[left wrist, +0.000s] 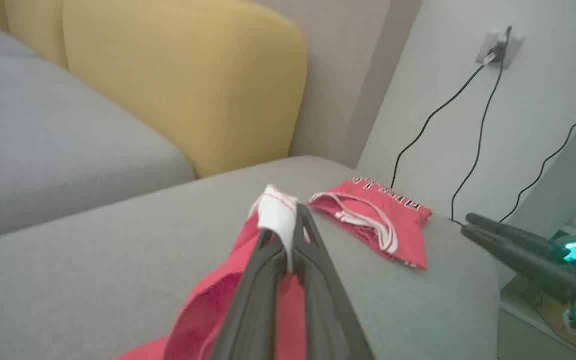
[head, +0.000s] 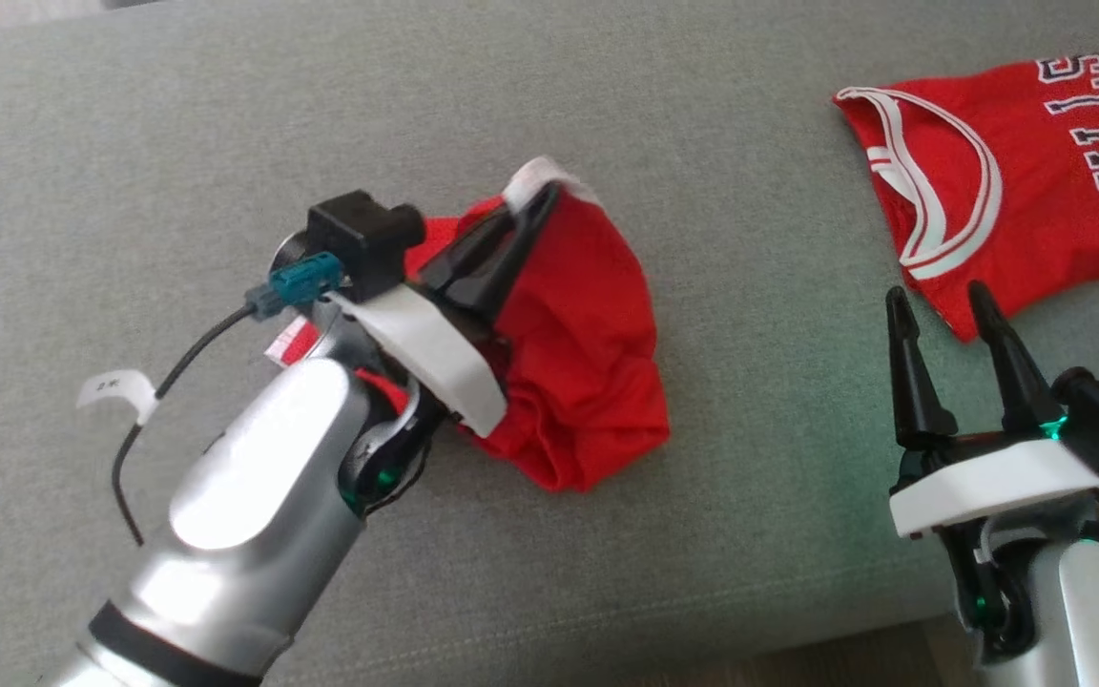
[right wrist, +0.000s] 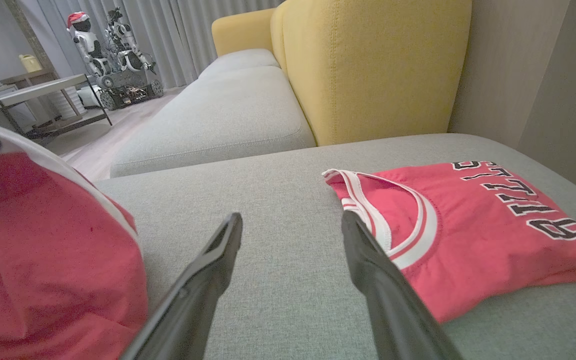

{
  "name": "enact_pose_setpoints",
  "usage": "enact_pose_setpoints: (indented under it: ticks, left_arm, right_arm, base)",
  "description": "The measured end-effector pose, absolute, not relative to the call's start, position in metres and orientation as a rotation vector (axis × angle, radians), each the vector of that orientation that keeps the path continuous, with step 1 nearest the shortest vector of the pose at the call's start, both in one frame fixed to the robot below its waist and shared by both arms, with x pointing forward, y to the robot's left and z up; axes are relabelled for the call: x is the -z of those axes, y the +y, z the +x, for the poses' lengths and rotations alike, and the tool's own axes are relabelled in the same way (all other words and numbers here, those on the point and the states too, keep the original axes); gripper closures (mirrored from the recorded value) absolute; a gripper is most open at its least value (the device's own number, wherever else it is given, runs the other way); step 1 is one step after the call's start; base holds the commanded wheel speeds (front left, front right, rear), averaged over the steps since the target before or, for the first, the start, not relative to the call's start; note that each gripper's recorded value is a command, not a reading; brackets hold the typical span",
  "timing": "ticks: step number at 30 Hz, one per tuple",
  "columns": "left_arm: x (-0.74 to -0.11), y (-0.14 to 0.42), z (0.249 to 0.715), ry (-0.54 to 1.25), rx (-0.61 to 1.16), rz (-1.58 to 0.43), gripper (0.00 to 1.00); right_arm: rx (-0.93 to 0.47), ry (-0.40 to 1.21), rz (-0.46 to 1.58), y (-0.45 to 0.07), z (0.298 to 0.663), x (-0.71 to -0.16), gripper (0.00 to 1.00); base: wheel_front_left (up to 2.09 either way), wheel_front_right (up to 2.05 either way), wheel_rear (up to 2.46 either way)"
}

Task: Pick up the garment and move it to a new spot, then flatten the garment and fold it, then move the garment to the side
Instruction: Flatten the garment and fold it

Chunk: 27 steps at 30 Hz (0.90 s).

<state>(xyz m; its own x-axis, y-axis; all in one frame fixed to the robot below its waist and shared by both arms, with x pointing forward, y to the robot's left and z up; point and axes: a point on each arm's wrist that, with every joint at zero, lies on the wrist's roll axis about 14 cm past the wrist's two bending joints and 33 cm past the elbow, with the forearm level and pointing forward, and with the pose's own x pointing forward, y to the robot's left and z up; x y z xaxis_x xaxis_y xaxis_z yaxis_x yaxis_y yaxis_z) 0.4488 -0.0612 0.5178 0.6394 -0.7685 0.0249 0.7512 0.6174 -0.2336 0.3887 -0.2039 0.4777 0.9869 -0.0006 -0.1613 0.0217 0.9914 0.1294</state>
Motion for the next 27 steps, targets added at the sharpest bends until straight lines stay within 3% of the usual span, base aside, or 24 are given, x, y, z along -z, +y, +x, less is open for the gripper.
enact_pose_setpoints:
  ticks: [8,17,27]
  left_arm:
    - [-0.570,-0.021,0.440,-0.063,0.803,-0.162,1.00]
    - [-0.505,0.122,0.427,0.191,0.372,-0.065,1.00]
    - [-0.420,0.190,0.400,0.390,0.113,-0.180,1.00]
  right_arm:
    - [-0.015,0.172,0.140,-0.195,0.390,-0.475,0.00]
    - [-0.045,0.166,0.152,-0.185,0.397,-0.477,0.00]
    - [-0.058,0.184,0.159,-0.181,0.399,-0.473,0.00]
  base:
    - [0.00,0.00,0.00]
    - [0.00,0.00,0.00]
    - [0.00,0.00,0.00]
